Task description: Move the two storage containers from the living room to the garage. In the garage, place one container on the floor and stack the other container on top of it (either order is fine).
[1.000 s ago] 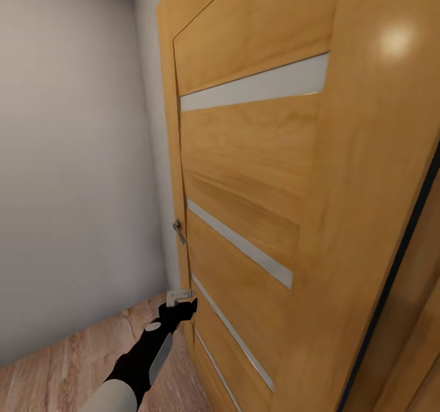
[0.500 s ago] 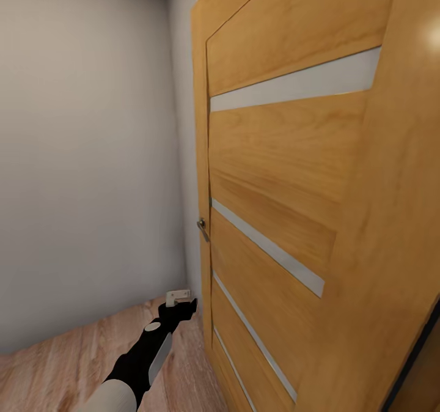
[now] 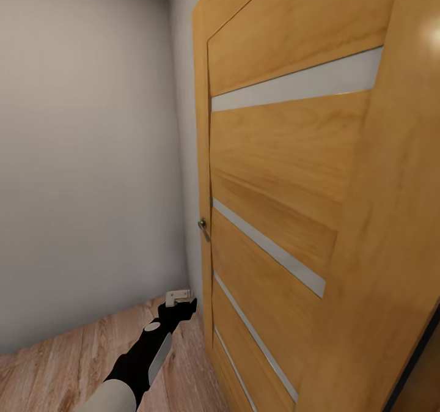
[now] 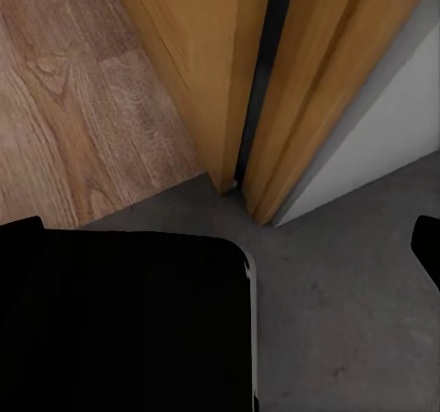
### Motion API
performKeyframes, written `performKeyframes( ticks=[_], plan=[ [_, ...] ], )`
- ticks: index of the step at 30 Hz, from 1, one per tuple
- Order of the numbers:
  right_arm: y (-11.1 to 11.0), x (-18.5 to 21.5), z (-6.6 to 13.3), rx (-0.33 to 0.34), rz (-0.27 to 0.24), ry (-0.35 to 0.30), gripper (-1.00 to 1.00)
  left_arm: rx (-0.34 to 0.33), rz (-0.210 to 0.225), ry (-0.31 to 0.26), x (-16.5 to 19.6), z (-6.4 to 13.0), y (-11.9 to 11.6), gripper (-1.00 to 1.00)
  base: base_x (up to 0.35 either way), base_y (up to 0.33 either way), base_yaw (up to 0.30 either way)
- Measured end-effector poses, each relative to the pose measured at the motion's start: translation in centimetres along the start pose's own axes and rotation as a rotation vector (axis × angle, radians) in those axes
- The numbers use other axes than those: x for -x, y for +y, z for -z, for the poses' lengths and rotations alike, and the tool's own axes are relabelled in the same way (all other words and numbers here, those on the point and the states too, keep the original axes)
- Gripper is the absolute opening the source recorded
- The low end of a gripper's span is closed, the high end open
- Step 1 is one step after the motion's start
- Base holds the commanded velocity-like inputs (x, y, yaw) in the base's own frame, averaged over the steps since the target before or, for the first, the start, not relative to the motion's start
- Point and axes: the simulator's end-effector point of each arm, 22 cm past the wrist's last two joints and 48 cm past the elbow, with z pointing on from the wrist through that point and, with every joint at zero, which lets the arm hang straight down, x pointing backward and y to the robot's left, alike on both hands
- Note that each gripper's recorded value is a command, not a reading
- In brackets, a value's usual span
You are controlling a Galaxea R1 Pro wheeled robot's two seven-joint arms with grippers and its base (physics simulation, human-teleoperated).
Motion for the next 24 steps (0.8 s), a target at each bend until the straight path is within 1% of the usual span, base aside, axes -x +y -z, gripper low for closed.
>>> performKeyframes(
  ticks=[12,15,18,21,24],
  plan=[
    [0.0,0.0,0.0,0.001,0.001,0.000,1.00,0.005,-0.003,0.000,-0.1,0.0,0.3,1.00,0.000,0.000,0.000],
    [0.0,0.0,0.0,0.001,0.000,0.000,1.00,0.013,-0.003,0.002,-0.2,0.0,0.9,1.00,0.000,0.000,0.000],
    [0.1,0.0,0.0,0.001,0.000,0.000,1.00,0.030,-0.006,0.031,-1.7,0.0,2.2,1.00,0.000,0.000,0.000],
    [0.1,0.0,0.0,0.002,0.000,0.000,1.00,0.046,-0.007,0.076,-4.6,0.1,3.4,1.00,0.000,0.000,0.000],
    [0.0,0.0,0.0,0.001,0.000,0.000,1.00,0.056,-0.006,0.090,-7.1,0.3,4.0,1.00,0.000,0.000,0.000]
  ],
)
